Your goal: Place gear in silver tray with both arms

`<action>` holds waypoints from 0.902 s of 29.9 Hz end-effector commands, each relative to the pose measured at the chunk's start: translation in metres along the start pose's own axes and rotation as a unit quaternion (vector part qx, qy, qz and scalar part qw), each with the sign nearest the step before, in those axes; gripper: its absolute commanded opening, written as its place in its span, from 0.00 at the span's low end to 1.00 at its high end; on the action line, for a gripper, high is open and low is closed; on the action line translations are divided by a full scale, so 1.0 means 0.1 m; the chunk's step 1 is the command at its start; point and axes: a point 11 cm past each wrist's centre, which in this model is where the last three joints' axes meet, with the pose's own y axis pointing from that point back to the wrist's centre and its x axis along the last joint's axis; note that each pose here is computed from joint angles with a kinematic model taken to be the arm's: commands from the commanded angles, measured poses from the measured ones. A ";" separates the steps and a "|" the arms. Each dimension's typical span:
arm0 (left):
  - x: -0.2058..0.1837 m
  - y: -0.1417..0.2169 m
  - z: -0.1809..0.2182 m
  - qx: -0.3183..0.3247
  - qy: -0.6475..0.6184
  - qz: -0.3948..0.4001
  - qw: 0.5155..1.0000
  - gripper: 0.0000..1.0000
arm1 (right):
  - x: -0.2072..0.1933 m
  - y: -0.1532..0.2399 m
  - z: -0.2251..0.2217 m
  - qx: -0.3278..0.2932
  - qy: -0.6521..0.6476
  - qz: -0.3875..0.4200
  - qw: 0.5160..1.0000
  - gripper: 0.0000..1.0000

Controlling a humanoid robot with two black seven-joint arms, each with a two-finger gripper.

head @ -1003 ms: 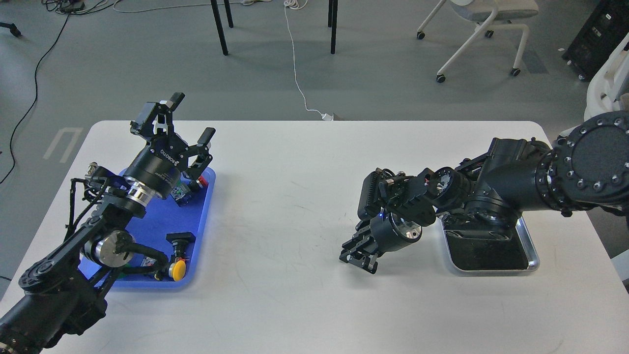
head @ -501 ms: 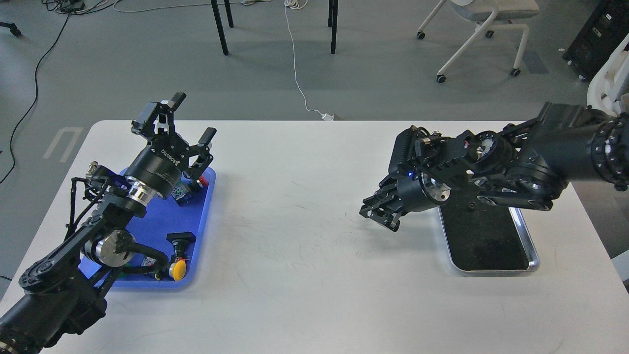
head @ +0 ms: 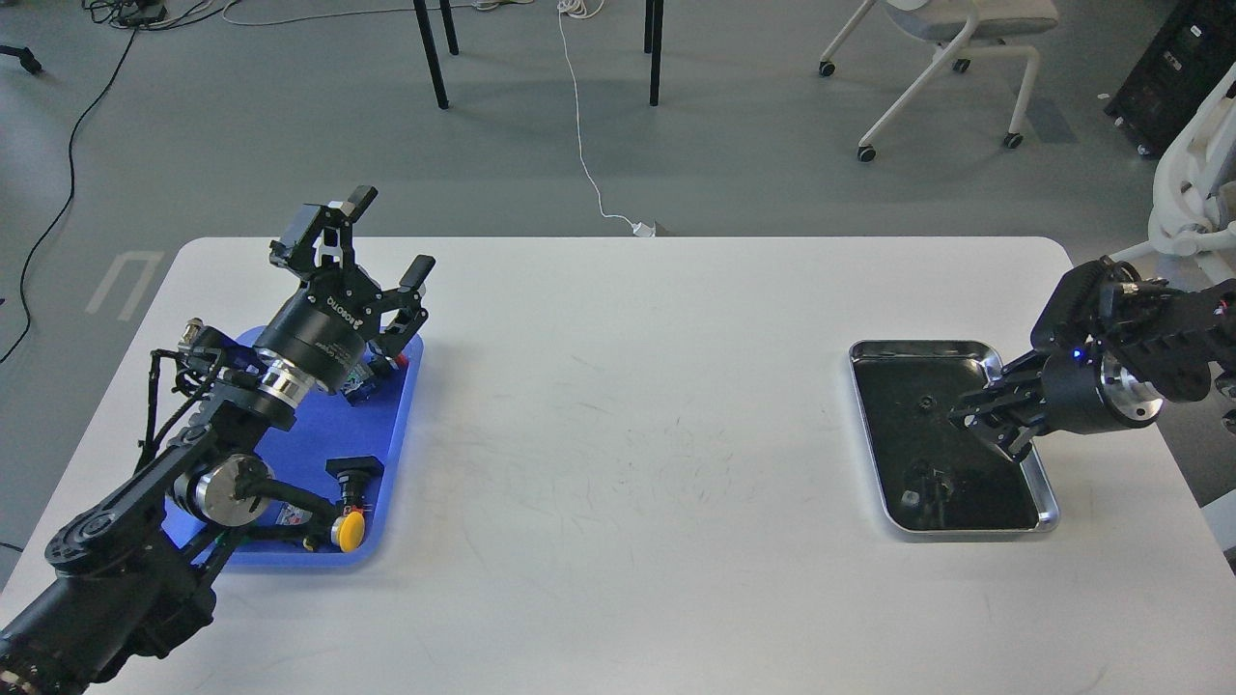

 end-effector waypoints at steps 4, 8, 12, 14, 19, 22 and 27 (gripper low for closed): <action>-0.06 -0.03 0.00 -0.003 0.004 -0.007 1.000 0.98 | -0.23 -0.12 -0.04 0.005 -0.016 -0.015 1.000 0.13; -0.07 -0.03 -0.01 -0.003 0.005 -0.007 1.000 0.98 | -0.30 -0.20 -0.11 0.012 -0.027 -0.012 0.999 0.14; -0.07 -0.02 -0.01 -0.002 0.005 -0.007 1.000 0.98 | -0.24 -0.25 -0.11 0.012 -0.027 -0.002 1.000 0.15; -0.06 -0.02 0.00 -0.002 0.003 -0.007 1.000 0.98 | -0.23 -0.26 -0.12 0.014 -0.026 0.000 1.000 0.17; -0.06 -0.03 0.00 -0.002 0.003 -0.007 1.000 0.98 | -0.21 -0.26 -0.12 0.014 -0.028 0.002 1.000 0.51; -0.06 -0.03 0.00 -0.002 0.003 -0.007 1.000 0.98 | -0.23 -0.25 -0.11 0.012 -0.032 0.003 0.999 0.68; -0.08 -0.04 -0.01 -0.003 0.005 -0.008 1.000 0.98 | -0.08 -0.17 -0.03 0.000 -0.051 0.043 0.998 0.94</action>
